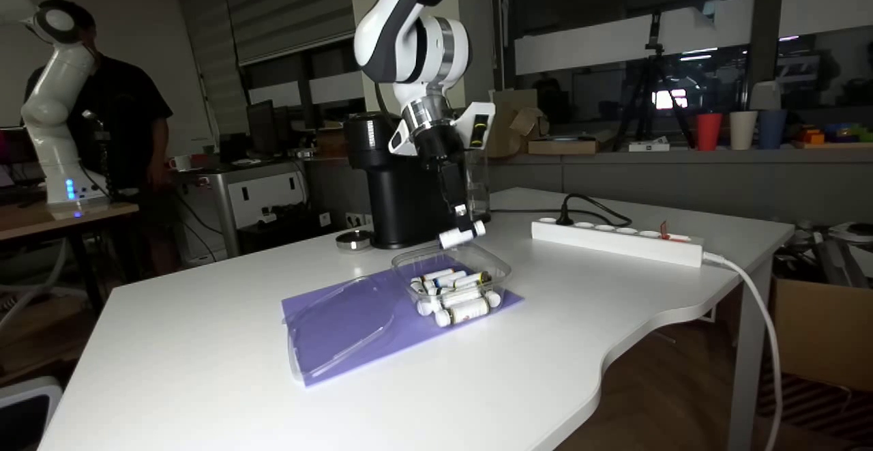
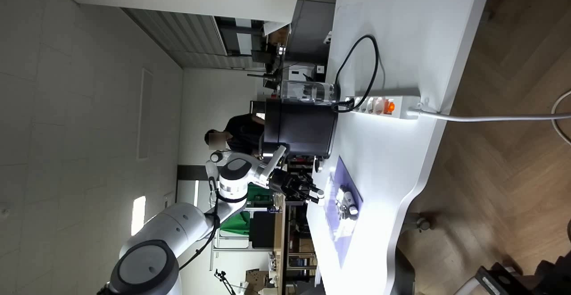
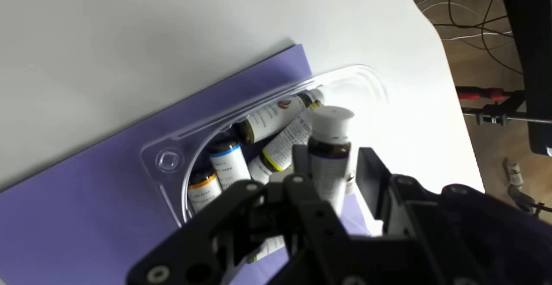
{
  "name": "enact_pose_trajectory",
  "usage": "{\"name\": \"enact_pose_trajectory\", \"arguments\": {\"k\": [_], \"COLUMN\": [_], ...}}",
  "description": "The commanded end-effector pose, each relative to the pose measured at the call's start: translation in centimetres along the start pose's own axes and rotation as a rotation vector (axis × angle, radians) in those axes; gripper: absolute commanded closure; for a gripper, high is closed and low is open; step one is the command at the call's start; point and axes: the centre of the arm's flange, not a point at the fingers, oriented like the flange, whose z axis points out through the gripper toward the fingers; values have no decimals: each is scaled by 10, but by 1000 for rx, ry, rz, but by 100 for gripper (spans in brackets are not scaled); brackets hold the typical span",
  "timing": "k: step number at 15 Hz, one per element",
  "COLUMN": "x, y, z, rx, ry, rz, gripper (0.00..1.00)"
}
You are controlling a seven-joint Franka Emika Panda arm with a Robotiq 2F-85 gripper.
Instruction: Pick up one of the white objects from the bowl and place it on the table
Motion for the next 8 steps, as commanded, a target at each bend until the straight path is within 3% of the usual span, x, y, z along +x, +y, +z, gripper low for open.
{"name": "enact_pose_trajectory", "arguments": {"k": [1, 6, 7, 8], "x": [-8, -6, 9, 7], "y": [-20, -25, 5, 0], "z": [6, -43, -30, -40], "rx": [-66, -299, -255, -280], "ry": [89, 172, 148, 156], "rz": [-31, -17, -29, -29], "gripper": [35, 1, 18, 11]}}
